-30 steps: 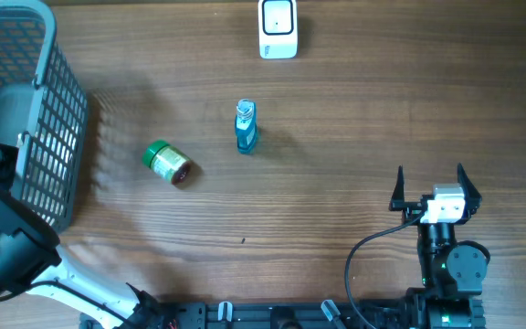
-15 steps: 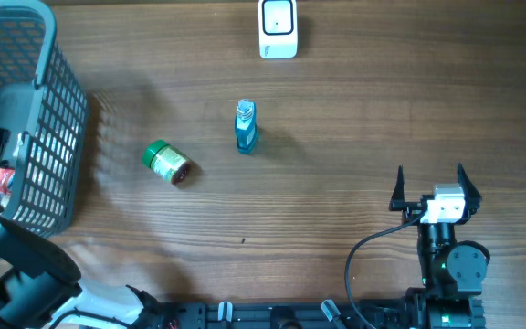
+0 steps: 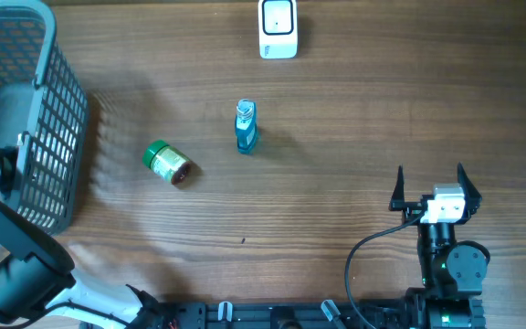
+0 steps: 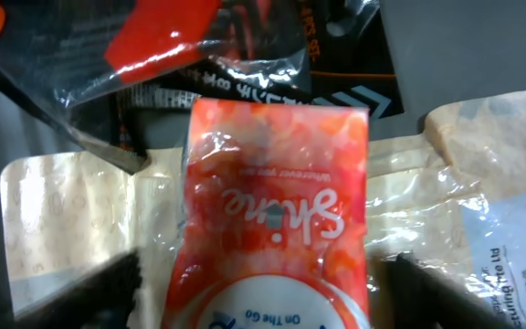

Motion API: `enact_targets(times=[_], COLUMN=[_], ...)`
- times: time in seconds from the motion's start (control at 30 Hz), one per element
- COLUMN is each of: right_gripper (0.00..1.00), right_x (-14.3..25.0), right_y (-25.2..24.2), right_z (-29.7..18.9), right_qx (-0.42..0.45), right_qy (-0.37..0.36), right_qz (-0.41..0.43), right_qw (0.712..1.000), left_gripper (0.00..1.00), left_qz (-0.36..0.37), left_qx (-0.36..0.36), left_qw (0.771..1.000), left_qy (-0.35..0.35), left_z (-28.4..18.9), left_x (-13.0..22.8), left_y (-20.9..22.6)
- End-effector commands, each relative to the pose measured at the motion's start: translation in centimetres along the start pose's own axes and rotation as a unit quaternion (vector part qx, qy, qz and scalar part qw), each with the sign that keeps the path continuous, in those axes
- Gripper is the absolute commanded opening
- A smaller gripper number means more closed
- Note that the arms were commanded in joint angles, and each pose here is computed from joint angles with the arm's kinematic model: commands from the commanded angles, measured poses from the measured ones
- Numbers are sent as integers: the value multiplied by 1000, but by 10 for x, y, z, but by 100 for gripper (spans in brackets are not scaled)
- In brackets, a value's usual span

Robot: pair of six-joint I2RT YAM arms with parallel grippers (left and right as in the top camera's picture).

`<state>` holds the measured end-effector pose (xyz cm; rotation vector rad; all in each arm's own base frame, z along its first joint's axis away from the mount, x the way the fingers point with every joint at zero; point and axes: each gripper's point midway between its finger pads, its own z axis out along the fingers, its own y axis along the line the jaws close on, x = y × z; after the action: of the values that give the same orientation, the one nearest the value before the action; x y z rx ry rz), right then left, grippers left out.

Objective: Scan the item barcode
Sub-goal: 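Reach the left gripper into the basket and grasp the red snack packet, then place the red snack packet on the table between jar and bottle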

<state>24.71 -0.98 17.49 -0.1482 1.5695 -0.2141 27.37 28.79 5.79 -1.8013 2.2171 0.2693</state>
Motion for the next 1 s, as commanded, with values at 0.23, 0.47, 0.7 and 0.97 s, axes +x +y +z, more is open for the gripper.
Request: enact_targets(times=[0.23, 0.47, 0.7, 0.97], right_gripper=[100, 100, 100, 100], right_x=[-2, -2, -2, -2], right_y=[-2, -2, -2, -2], right_z=[0, 0, 0, 0], right_qx=[7, 7, 7, 7], right_qy=[-4, -4, -4, -4], right_qz=[-3, -3, -3, -3], right_qw=[1000, 1000, 1000, 1000], left_gripper=[42, 39, 47, 49], left_qz=[5, 3, -5, 121], left_qx=[7, 28, 168, 490], left_qw=[1000, 1000, 984, 857], left_qy=[-1, 2, -64, -107], left_z=[3, -13, -133, -343], left_x=[2, 3, -19, 62], left_y=[-5, -8, -32, -80])
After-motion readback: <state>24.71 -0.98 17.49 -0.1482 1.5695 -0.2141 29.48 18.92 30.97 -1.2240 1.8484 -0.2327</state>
